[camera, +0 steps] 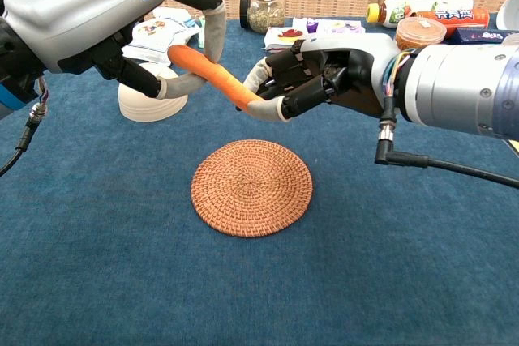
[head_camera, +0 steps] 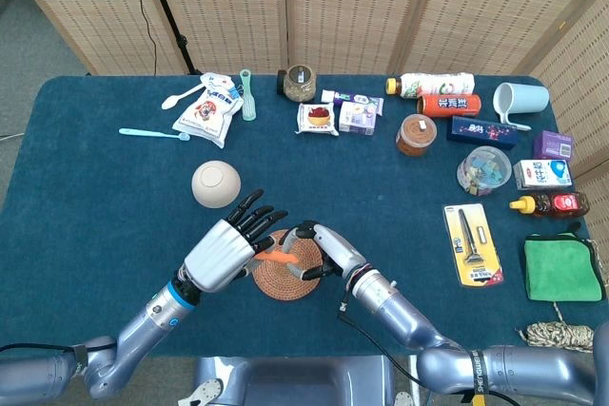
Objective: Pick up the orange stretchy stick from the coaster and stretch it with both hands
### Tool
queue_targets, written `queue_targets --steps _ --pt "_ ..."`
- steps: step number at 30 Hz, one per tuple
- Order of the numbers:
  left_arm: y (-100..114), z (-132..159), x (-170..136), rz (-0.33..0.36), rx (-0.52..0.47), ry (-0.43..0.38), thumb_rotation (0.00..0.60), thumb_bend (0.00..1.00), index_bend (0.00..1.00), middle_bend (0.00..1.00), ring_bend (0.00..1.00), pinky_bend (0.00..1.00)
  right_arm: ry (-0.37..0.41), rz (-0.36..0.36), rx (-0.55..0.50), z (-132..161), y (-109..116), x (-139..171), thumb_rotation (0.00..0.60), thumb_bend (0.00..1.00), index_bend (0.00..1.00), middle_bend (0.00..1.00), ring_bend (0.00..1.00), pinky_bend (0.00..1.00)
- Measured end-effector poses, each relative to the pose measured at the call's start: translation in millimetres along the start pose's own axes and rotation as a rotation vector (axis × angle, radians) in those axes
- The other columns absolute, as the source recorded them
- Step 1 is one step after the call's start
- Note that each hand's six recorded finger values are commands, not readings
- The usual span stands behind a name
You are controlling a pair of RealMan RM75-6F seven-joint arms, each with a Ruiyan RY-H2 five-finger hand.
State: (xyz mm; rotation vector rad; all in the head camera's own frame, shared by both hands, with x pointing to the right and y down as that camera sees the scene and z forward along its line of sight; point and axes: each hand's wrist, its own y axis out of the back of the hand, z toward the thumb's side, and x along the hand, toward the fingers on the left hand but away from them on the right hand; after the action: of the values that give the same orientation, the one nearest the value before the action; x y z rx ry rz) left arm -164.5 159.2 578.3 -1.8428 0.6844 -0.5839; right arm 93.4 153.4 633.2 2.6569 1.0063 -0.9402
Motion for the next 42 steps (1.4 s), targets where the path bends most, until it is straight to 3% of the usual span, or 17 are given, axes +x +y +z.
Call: queue_targets --steps 21,42 --pt "2 -1 1 -0.004 -0.021 0.018 0.6 0.41 0.77 0.23 0.21 0.0 -0.013 -0.003 0.046 -10 2 0 0.6 0.51 0.79 0.4 0.24 0.0" --pt "26 -16 -1 0.043 -0.028 0.047 0.6 0.41 0.78 0.23 0.21 0.0 -0.049 -0.008 0.043 -26 9 3 0.6 0.51 0.8 0.42 0.27 0.02"
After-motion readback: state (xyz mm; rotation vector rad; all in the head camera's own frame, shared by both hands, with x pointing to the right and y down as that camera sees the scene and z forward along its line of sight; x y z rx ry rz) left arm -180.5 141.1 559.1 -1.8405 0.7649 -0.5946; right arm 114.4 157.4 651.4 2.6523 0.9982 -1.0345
